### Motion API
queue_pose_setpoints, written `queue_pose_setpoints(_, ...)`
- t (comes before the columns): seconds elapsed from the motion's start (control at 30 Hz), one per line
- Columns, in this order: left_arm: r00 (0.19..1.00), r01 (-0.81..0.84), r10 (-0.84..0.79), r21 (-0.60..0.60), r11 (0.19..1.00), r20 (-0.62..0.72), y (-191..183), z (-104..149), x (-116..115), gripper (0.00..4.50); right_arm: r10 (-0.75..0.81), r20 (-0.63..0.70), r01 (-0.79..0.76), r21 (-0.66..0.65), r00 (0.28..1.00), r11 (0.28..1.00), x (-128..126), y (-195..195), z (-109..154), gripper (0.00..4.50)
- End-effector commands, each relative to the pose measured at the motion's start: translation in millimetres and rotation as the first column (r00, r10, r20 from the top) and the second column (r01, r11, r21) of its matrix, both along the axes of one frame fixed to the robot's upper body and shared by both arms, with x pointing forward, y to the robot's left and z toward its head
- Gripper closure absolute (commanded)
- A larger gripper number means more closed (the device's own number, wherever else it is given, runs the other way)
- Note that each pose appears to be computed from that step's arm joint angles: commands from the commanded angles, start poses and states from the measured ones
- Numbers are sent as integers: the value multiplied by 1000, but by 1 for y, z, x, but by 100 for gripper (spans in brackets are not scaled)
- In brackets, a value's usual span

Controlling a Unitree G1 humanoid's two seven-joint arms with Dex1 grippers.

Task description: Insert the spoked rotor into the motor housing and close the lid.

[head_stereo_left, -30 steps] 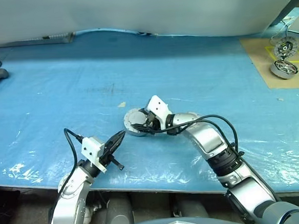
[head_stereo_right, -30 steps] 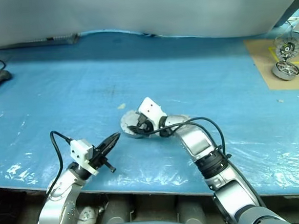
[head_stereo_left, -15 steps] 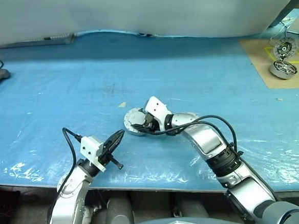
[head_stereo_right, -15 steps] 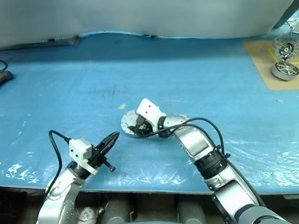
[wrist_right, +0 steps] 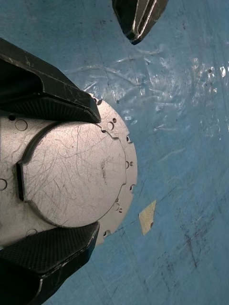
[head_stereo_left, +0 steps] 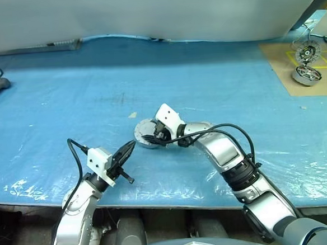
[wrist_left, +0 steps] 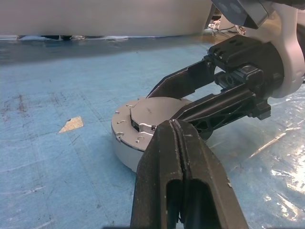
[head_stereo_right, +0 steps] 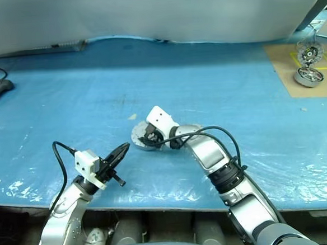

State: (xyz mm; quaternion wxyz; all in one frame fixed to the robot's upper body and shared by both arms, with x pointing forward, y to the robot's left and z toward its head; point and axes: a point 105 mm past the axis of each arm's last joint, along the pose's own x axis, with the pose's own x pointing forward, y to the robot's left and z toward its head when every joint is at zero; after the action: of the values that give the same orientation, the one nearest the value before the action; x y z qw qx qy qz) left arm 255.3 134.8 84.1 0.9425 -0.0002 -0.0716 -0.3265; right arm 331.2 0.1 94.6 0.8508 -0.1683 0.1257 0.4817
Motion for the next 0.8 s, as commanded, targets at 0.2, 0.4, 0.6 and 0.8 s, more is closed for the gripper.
queue_pose_setpoints(0.2, 1000, 9, -9, -8, 1000, 25, 0, 5, -2, 450, -39, 64, 47, -130, 997, 990, 6, -10, -25, 155)
queue_pose_setpoints(0.4, 1000, 13, -12, -6, 1000, 29, 1, 6, -1, 450, -42, 107, 54, -112, 993, 992, 11, -8, -21, 155)
queue_pose_setpoints(0.6, 1000, 15, -15, -5, 1000, 28, 1, 6, 0, 450, -90, -47, 87, -65, 995, 994, 9, -9, -29, 155)
queue_pose_setpoints(0.8, 1000, 16, -16, -3, 1000, 26, 0, 5, -2, 450, -117, -109, 109, -78, 987, 991, 7, -9, -34, 155)
